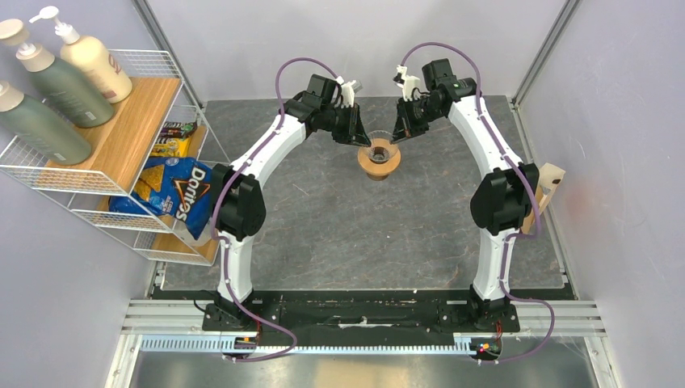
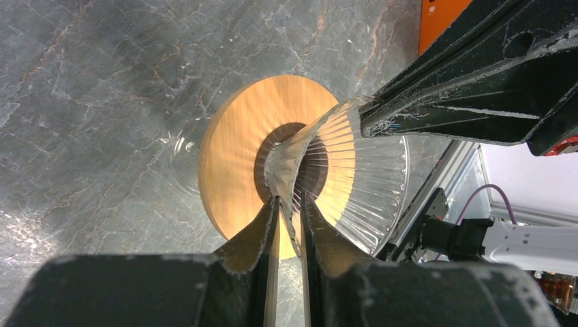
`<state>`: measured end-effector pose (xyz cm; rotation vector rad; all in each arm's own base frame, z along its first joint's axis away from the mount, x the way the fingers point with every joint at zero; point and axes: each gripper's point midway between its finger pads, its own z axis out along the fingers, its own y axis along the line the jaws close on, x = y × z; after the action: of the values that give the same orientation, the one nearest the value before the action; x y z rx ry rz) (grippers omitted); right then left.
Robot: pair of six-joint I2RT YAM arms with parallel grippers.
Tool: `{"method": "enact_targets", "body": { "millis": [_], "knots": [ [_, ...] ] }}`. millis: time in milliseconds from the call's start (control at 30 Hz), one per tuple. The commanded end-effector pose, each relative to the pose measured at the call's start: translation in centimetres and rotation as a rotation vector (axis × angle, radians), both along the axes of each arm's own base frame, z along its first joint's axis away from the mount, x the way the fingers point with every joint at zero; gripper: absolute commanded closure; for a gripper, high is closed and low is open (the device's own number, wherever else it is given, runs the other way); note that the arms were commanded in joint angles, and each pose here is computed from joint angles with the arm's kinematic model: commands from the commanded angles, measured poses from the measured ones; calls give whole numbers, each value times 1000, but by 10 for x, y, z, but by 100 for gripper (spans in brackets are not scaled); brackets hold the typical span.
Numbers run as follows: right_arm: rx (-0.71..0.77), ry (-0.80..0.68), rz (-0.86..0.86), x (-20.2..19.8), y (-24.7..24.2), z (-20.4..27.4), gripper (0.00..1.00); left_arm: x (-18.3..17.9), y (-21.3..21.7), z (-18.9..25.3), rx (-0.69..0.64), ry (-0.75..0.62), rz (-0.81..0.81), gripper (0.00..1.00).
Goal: Place the coffee filter in the dripper
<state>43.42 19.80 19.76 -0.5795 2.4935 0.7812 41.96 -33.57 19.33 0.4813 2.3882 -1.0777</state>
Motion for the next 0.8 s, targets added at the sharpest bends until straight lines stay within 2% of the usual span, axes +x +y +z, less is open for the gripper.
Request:
{"method": "enact_targets", "body": {
  "millis": [0,300,367,433,500,767],
  "knots": [
    [-191,132,1,-7,-26,-77,100,-12,24,-89,203,138,4,98],
    [-193,136,9,-8,-27,-81,100,-13,24,-90,207,140,4,98],
    [-179,131,13,-8,-25,-76,100,-12,22,-87,198,134,3,93],
    [-157,128,24,-9,-21,-69,95,-10,21,-82,189,132,8,86],
    [-147,131,26,-10,-19,-65,91,-10,19,-78,177,130,9,83],
    [-130,124,35,-14,-17,-54,86,-9,15,-64,146,131,19,73]
  ]
}}
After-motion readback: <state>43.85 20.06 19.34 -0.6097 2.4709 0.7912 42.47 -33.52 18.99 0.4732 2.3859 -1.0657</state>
